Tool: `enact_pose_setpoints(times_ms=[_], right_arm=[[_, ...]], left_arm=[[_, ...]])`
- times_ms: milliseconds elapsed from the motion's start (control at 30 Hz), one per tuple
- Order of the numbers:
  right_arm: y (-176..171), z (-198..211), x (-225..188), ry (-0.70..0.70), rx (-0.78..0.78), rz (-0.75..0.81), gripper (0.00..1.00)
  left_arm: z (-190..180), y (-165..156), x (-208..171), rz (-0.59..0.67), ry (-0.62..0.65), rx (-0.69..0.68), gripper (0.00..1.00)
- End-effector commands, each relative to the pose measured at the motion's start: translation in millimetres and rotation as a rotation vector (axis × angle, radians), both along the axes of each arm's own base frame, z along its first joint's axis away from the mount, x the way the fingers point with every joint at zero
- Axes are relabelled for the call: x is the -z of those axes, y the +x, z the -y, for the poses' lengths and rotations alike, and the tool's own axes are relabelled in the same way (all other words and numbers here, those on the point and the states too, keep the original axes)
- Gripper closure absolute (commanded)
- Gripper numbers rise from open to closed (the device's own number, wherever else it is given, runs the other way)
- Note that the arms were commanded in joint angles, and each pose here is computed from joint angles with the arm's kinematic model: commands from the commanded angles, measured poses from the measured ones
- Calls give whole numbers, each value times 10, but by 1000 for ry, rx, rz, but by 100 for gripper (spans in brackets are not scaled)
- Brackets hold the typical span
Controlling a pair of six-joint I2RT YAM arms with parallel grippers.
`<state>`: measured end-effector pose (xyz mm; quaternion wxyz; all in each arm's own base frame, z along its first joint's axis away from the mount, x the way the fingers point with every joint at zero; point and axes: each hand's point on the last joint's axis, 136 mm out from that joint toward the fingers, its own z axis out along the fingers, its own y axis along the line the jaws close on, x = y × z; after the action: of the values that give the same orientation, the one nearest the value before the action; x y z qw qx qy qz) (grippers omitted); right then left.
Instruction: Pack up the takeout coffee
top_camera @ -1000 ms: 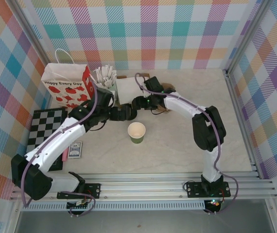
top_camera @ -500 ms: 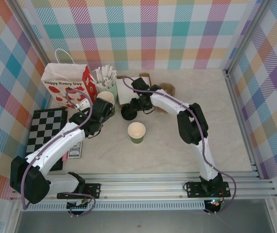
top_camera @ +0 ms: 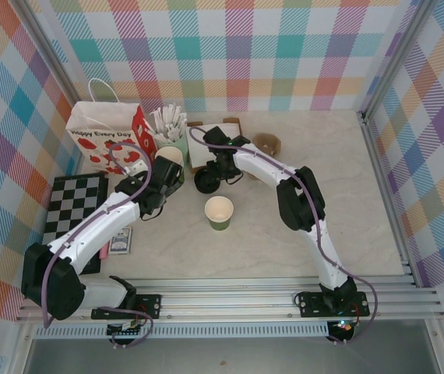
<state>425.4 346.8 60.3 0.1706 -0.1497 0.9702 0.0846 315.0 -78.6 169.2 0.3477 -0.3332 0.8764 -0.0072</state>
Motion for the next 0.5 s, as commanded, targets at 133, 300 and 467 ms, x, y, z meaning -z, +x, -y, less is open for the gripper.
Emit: enact_pose_setpoints(times_ms=[133,300,467], right_arm=[[46,10,-186,-79,-32,79,76],[86,17,-323,-92,-41,132,82],[116,8,-382,-91,-41,155,88]], left_arm=[[17,31,23,-22,-5,28,0],[57,56,17,-13,-17,52,0],[83,62,25,-14,-24,64,0]])
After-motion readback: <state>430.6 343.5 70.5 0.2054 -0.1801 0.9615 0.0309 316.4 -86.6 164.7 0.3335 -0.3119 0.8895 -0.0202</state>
